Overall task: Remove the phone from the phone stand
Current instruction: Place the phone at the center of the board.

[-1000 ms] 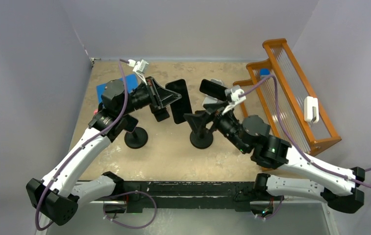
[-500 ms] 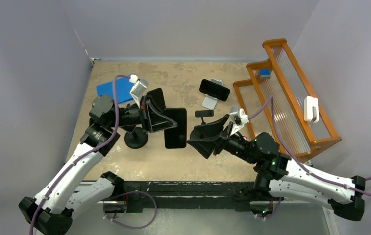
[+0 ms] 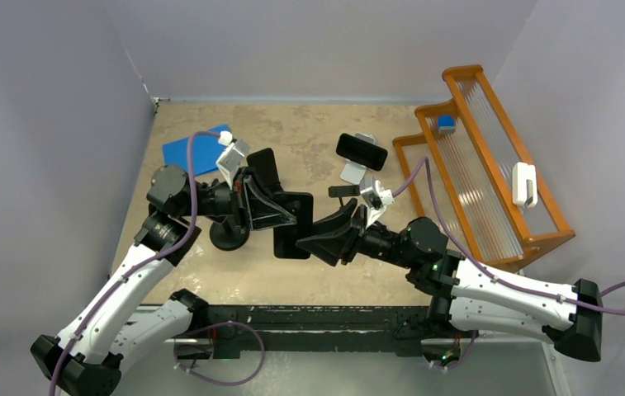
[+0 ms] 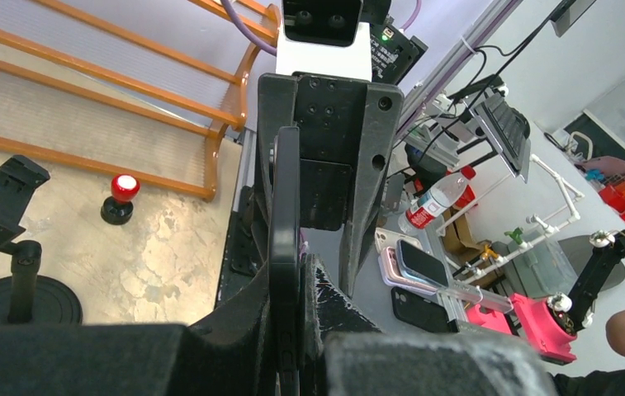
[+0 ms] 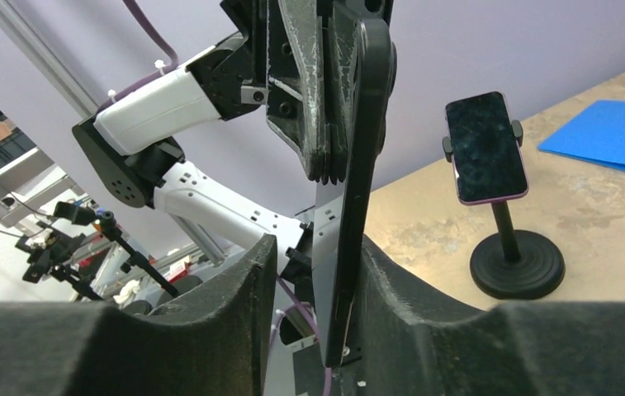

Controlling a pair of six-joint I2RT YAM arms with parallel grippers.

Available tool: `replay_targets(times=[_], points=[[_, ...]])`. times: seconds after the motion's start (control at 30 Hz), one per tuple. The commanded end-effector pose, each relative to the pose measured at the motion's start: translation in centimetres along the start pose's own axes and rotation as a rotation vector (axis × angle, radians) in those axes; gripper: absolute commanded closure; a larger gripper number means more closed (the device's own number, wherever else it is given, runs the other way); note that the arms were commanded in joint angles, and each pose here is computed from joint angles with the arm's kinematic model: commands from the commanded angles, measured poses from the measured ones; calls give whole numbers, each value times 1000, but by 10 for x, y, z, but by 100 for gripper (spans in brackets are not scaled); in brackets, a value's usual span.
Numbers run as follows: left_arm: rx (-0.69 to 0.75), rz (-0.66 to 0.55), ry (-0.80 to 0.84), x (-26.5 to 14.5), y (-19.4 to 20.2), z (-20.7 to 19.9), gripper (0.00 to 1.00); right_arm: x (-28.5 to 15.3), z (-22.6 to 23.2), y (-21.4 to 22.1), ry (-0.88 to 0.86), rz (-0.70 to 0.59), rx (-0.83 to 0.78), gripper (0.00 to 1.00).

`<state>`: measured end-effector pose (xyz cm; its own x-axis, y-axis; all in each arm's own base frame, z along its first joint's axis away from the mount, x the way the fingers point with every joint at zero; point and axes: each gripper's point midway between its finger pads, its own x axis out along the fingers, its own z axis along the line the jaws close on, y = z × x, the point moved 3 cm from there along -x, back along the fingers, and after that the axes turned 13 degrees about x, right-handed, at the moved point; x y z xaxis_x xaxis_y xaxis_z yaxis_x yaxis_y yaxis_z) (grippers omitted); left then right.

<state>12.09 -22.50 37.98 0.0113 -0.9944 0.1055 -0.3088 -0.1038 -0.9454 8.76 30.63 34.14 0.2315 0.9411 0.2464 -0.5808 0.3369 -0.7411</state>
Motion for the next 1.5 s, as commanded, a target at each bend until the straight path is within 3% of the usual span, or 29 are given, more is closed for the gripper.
replay_targets(times=[0.0, 0.2, 0.33, 0.5, 0.63, 0.73, 0.8, 1.13, 1.47], points=[[89, -37, 27, -3, -9, -10, 100, 6, 33, -29, -122, -83, -4, 63], [95, -35, 22, -4, -9, -11, 100, 9, 31, -29, -118, -89, -1, 80], [90, -27, 9, -3, -5, -6, 100, 9, 31, -30, -112, -91, -2, 100], [94, -27, -20, -4, -2, -1, 97, 8, 30, -30, -97, -89, 0, 100], [97, -33, -98, -6, -2, 7, 56, 5, 23, -29, -51, -90, -4, 100], [87, -44, -194, -10, -3, 15, 36, 2, 14, -25, -1, -80, 0, 100], [78, -48, -274, -14, -2, 22, 30, -1, 6, -20, 34, -71, 12, 100], [190, -183, -882, -76, -4, 76, 24, -3, -58, 34, 315, 53, 170, 100], [235, -182, -1103, -110, 21, 99, 25, 16, -96, 76, 454, 107, 347, 100]])
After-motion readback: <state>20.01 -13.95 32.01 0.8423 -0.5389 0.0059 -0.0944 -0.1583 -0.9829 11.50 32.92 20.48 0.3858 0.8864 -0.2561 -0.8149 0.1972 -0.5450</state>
